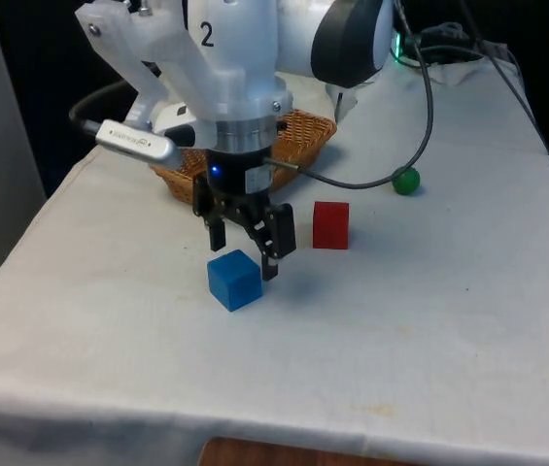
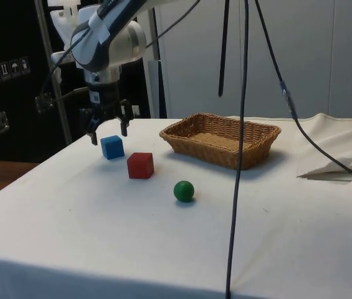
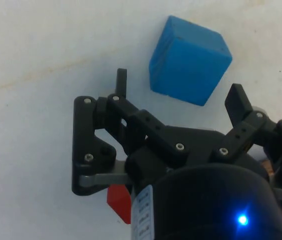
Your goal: Place all non-red objects into the basket.
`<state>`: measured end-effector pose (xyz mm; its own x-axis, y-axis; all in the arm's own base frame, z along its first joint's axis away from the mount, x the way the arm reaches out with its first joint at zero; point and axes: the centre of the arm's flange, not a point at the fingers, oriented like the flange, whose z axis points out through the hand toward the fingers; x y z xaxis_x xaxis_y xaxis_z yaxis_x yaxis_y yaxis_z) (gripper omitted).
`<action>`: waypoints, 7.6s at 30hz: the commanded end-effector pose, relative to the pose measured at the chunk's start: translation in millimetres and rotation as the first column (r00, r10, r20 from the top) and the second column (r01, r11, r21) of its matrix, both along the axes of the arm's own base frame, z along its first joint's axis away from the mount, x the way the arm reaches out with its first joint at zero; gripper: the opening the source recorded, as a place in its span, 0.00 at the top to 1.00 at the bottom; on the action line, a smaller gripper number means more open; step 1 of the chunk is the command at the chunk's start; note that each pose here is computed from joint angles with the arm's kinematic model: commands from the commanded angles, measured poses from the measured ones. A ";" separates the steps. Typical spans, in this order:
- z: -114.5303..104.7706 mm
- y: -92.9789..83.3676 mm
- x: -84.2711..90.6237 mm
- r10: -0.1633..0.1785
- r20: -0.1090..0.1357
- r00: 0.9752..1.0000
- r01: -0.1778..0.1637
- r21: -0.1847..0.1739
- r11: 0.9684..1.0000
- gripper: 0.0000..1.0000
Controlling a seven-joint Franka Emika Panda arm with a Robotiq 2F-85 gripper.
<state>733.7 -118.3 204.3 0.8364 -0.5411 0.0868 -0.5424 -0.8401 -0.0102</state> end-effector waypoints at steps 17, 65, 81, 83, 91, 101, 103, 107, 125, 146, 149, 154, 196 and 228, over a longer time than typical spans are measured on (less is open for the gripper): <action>-17.6 -6.6 7.0 -0.028 -0.002 1.000 0.028 -0.001 1.000 0.00; 53.2 -16.7 -10.1 -0.027 -0.030 0.999 0.025 -0.043 0.999 0.98; 96.5 -25.0 -22.6 -0.021 -0.058 0.998 0.018 -0.059 0.998 0.98; 94.0 -25.4 -21.0 -0.021 -0.058 0.998 0.018 -0.055 0.998 0.98; 119.0 -30.0 -33.3 -0.016 -0.070 0.997 0.011 -0.062 0.998 0.98; 128.2 -32.6 -50.9 -0.016 -0.080 0.997 0.011 -0.055 0.998 0.98; 129.5 -32.8 -54.5 -0.015 -0.081 0.997 0.011 -0.052 0.999 0.98; 130.2 -33.1 -62.8 -0.017 -0.088 0.996 0.013 -0.047 0.999 0.98; 131.2 -35.7 -93.0 -0.022 -0.099 0.995 0.020 -0.022 1.000 0.98; 135.1 -36.0 -124.9 -0.024 -0.049 0.999 0.025 0.010 1.000 0.98; 134.4 -34.2 -126.4 -0.024 -0.046 0.999 0.024 0.011 1.000 0.98; 133.9 -33.0 -128.8 -0.023 -0.045 0.999 0.024 0.011 1.000 0.98; 108.1 -60.7 -184.5 0.098 -0.020 0.995 -0.099 -0.067 0.993 0.98; 45.6 -57.0 -249.8 0.111 0.053 0.992 -0.105 -0.104 0.989 0.98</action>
<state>482.8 -177.1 248.4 0.8840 -0.4322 0.1781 -0.4479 -0.8922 0.0583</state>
